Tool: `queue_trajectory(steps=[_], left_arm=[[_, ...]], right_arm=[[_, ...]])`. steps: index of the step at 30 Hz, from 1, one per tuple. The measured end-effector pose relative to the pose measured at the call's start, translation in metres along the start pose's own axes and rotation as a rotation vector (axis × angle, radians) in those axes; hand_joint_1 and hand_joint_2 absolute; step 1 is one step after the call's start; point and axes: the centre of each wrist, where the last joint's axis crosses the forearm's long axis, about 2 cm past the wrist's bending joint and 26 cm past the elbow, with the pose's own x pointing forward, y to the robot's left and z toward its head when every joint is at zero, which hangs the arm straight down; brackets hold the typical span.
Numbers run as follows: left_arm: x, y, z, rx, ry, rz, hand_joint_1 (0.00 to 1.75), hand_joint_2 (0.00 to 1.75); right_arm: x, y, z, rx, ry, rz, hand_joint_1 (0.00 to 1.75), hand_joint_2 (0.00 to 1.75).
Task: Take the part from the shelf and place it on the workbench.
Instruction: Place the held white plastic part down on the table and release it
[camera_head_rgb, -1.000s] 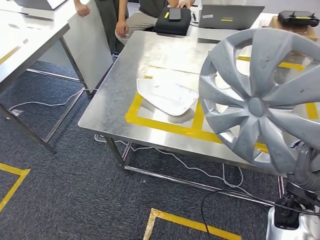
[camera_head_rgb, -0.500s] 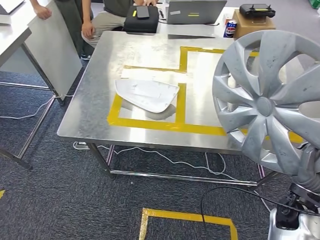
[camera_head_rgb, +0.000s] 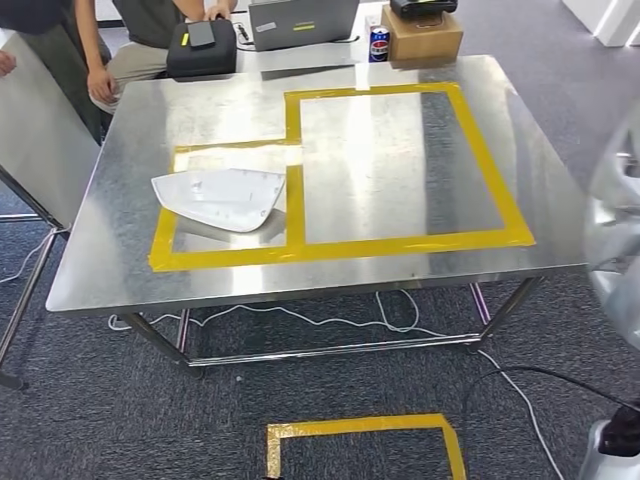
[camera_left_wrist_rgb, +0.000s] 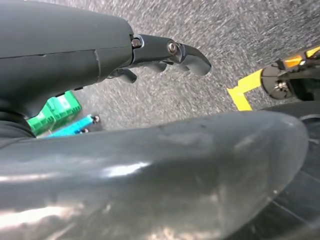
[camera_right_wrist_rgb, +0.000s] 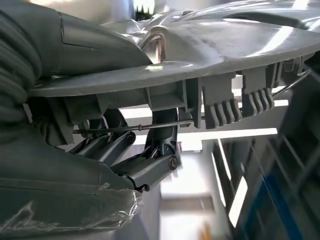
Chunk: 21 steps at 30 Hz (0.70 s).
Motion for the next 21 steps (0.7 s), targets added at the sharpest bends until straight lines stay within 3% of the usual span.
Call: queue_trajectory(steps=[5, 9, 15, 21], left_arm=[[0.008, 0.009, 0.003, 0.004, -0.003, -0.052, 0.00, 0.00], [0.009, 0.014, 0.004, 0.008, -0.007, -0.070, 0.00, 0.00], [0.009, 0.024, 0.006, 0.013, -0.023, -0.090, 0.00, 0.00], [0.004, 0.034, 0.008, 0.022, -0.011, -0.126, 0.00, 0.00]], right_arm=[[0.004, 0.011, -0.051, -0.020, -0.167, 0.342, 1.75, 1.75], [0.003, 0.035, -0.094, 0.033, -0.189, 0.532, 1.75, 1.75], [-0.002, 0.127, -0.186, 0.353, -0.064, 0.925, 1.75, 1.75], [0.015, 0.196, -0.229, 0.538, -0.079, 1.165, 1.75, 1.75]])
